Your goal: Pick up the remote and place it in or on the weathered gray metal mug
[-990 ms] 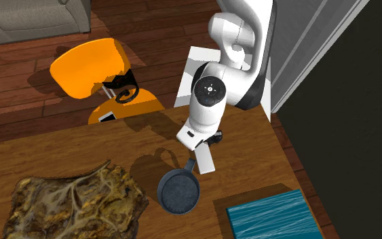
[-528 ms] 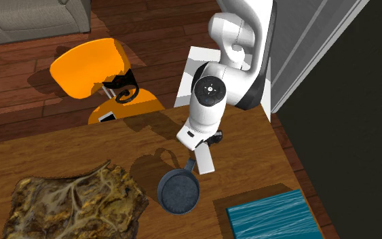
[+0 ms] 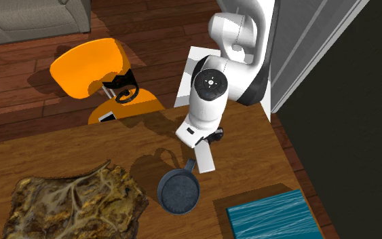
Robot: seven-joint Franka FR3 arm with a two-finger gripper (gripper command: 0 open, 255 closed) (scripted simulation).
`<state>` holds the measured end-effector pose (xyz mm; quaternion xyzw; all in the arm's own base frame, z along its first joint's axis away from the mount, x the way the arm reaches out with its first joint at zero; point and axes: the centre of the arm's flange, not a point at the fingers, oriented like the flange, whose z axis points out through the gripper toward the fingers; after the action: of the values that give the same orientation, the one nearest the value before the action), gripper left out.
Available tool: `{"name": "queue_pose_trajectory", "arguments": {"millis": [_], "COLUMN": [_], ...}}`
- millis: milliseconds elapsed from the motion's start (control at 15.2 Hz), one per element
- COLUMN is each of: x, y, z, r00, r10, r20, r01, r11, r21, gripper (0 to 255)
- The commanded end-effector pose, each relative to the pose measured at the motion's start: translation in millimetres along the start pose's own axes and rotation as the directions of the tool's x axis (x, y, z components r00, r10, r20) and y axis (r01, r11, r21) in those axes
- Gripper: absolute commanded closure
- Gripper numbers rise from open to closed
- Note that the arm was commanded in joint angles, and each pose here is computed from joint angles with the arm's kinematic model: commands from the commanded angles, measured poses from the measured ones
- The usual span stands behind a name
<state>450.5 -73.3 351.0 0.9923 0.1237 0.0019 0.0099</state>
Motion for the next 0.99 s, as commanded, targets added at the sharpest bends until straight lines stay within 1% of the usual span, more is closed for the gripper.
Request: {"name": "queue_pose_trajectory", "arguments": {"millis": [0, 924], "x": [-1.3, -1.2], "y": [-0.7, 0.8], "z": [-11.9, -85.8], "r00": [1.000, 1.000], "r10": [0.000, 0.000], "r20": [0.000, 0.000], "r01": [0.000, 0.000], "r11": [1.000, 1.000], "r21": [0.000, 0.000], "gripper": [255, 255]}}
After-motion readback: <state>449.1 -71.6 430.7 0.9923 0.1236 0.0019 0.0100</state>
